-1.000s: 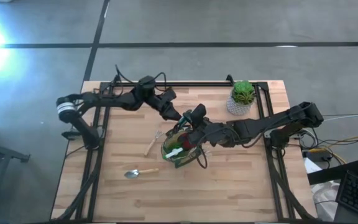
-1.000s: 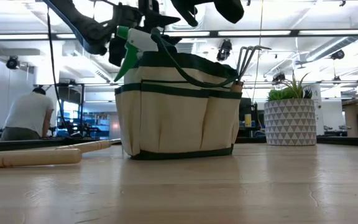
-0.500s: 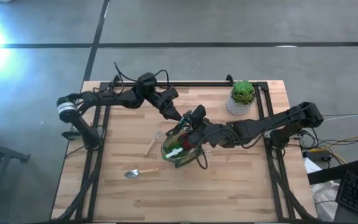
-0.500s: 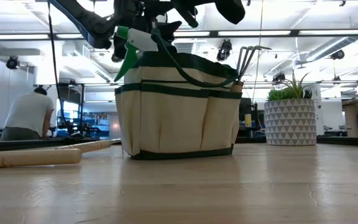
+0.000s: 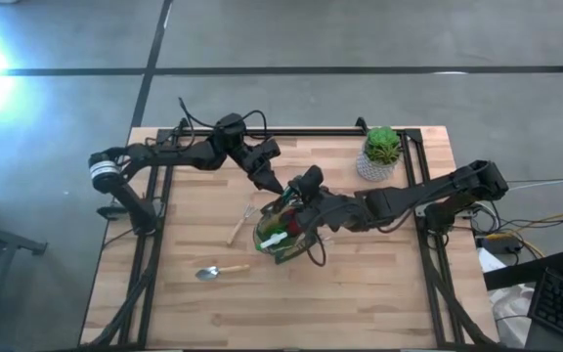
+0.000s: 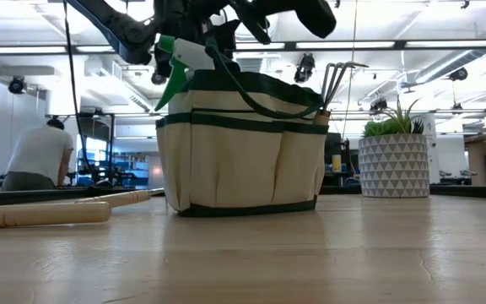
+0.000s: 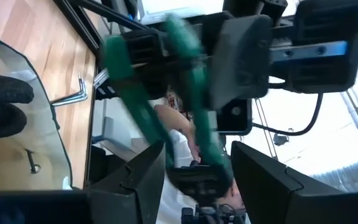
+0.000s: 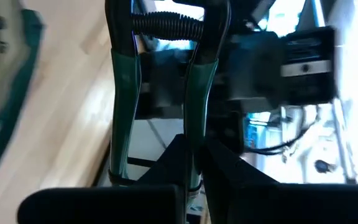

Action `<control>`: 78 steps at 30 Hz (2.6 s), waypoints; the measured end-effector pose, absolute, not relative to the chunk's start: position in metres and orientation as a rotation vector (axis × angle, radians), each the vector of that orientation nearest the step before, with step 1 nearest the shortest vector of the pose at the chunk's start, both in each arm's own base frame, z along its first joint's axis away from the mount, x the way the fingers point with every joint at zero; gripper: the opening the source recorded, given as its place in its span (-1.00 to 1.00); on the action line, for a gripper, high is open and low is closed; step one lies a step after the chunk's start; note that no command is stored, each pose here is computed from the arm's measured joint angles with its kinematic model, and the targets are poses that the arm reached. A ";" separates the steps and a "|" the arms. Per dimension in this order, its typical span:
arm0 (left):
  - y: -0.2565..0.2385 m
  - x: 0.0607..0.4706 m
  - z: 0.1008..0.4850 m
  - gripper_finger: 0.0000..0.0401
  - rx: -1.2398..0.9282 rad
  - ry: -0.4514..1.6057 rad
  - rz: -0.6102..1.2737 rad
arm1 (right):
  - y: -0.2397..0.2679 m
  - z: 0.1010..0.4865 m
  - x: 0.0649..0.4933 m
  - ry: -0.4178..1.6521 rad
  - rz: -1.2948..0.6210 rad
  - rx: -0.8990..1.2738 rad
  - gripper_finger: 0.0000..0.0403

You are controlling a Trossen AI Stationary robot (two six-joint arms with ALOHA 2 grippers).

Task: Pick & Place Garden tools in Gardening bag
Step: Put the green shears into the green gardening bag

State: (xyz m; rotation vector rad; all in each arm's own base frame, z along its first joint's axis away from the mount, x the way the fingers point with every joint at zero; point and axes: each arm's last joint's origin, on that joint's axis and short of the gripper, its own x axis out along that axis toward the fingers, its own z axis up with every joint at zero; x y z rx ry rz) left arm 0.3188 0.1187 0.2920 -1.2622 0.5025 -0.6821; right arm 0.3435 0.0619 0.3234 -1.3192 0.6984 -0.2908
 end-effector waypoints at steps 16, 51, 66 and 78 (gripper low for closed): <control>0.102 0.326 0.298 -0.07 -1.258 0.532 -0.728 | 0.062 0.319 0.346 0.684 -0.236 -1.301 -0.93; 0.086 0.336 0.298 -0.75 -1.284 0.510 -0.657 | 0.061 0.319 0.346 0.711 -0.256 -1.357 -0.93; 0.085 0.336 0.299 -0.82 -1.221 0.483 -0.680 | 0.079 0.319 0.339 0.771 -0.337 -1.453 -0.34; 0.085 0.335 0.303 -0.82 -1.099 0.417 -0.688 | 0.099 0.342 0.313 0.721 -0.586 -1.302 -0.25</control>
